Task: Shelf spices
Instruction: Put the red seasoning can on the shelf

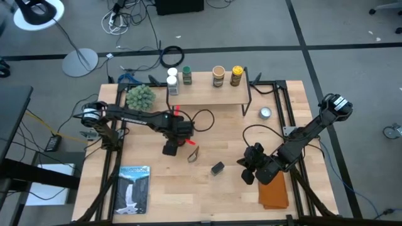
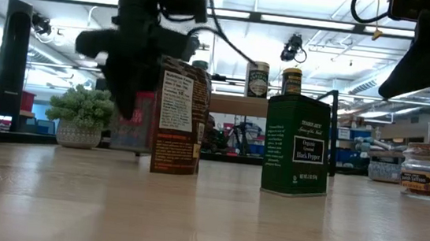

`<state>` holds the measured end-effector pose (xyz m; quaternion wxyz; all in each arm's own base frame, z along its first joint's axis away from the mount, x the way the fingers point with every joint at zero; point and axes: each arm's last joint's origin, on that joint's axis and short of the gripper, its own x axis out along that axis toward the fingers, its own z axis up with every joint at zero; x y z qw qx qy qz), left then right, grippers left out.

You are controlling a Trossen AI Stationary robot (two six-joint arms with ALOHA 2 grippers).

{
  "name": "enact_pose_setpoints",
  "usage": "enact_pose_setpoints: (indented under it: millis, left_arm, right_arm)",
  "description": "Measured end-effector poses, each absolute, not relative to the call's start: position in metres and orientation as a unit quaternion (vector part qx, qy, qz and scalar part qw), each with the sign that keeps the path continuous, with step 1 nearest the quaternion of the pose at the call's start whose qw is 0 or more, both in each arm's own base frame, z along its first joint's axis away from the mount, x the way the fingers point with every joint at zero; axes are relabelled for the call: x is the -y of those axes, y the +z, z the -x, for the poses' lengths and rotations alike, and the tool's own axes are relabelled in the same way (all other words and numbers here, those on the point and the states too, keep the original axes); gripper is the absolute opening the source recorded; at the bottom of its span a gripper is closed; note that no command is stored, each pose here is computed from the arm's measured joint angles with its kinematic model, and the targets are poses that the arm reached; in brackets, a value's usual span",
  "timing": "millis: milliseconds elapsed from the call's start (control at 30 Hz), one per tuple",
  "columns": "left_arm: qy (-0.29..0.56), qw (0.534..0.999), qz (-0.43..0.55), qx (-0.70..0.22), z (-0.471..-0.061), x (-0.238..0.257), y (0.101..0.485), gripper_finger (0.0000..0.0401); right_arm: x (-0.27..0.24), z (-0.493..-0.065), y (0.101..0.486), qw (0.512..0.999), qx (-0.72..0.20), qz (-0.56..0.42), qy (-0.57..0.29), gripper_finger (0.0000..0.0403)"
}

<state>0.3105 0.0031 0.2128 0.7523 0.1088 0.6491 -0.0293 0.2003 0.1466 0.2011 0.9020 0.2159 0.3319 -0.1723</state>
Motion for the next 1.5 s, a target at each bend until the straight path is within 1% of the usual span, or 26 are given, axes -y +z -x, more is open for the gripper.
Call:
enact_pose_setpoints:
  millis: [167, 267, 367, 433, 567, 667, 767, 900, 1033, 1133, 1200, 1367, 1500]
  left_arm:
    - [-0.026, 0.761, -0.125, -0.637, -0.320, -0.010, 0.252, 0.0208]
    - [-0.018, 0.776, -0.129, -0.617, -0.325, -0.020, 0.283, 0.0209]
    - [-0.003, 0.794, -0.136, -0.592, -0.327, -0.033, 0.316, 0.0226]
    - [0.016, 0.808, -0.142, -0.572, -0.327, -0.044, 0.337, 0.0230]
    - [0.047, 0.828, -0.153, -0.537, -0.320, -0.072, 0.375, 0.0208]
    - [0.062, 0.845, -0.147, -0.511, -0.313, -0.096, 0.394, 0.0207]
    - [0.070, 0.858, -0.127, -0.492, -0.308, -0.120, 0.406, 0.0207]
    - [0.077, 0.856, -0.101, -0.501, -0.310, -0.150, 0.408, 0.0207]
    - [0.073, 0.840, -0.078, -0.533, -0.321, -0.173, 0.404, 0.0207]
    - [0.059, 0.822, -0.050, -0.565, -0.331, -0.187, 0.392, 0.0207]
    - [0.040, 0.824, -0.031, -0.565, -0.336, -0.192, 0.381, 0.0207]
    - [0.041, 0.795, -0.022, -0.605, -0.342, -0.198, 0.362, 0.0208]
    - [0.047, 0.801, -0.025, -0.596, -0.347, -0.201, 0.358, 0.0208]
  right_arm:
    - [-0.147, -0.201, 0.201, 0.902, -0.331, -0.218, -0.171, 0.0004]
    - [-0.147, -0.201, 0.202, 0.903, -0.328, -0.220, -0.170, 0.0005]
    - [-0.147, -0.201, 0.202, 0.903, -0.328, -0.220, -0.169, 0.0004]
    - [-0.147, -0.201, 0.202, 0.904, -0.328, -0.216, -0.168, 0.0002]
    - [-0.148, -0.201, 0.202, 0.905, -0.328, -0.215, -0.166, 0.0003]
    - [-0.148, -0.201, 0.202, 0.905, -0.328, -0.214, -0.166, 0.0005]
    - [-0.148, -0.201, 0.202, 0.905, -0.328, -0.214, -0.166, 0.0005]
    - [-0.148, -0.201, 0.202, 0.905, -0.328, -0.213, -0.165, 0.0002]
    - [-0.148, -0.201, 0.202, 0.907, -0.329, -0.205, -0.162, 0.0003]
    - [-0.148, -0.201, 0.202, 0.908, -0.330, -0.202, -0.161, 0.0005]
    - [-0.148, -0.201, 0.202, 0.908, -0.330, -0.202, -0.161, 0.0005]
    - [-0.148, -0.201, 0.202, 0.910, -0.332, -0.191, -0.157, 0.0002]
    - [-0.147, -0.202, 0.202, 0.910, -0.332, -0.190, -0.157, 0.0003]
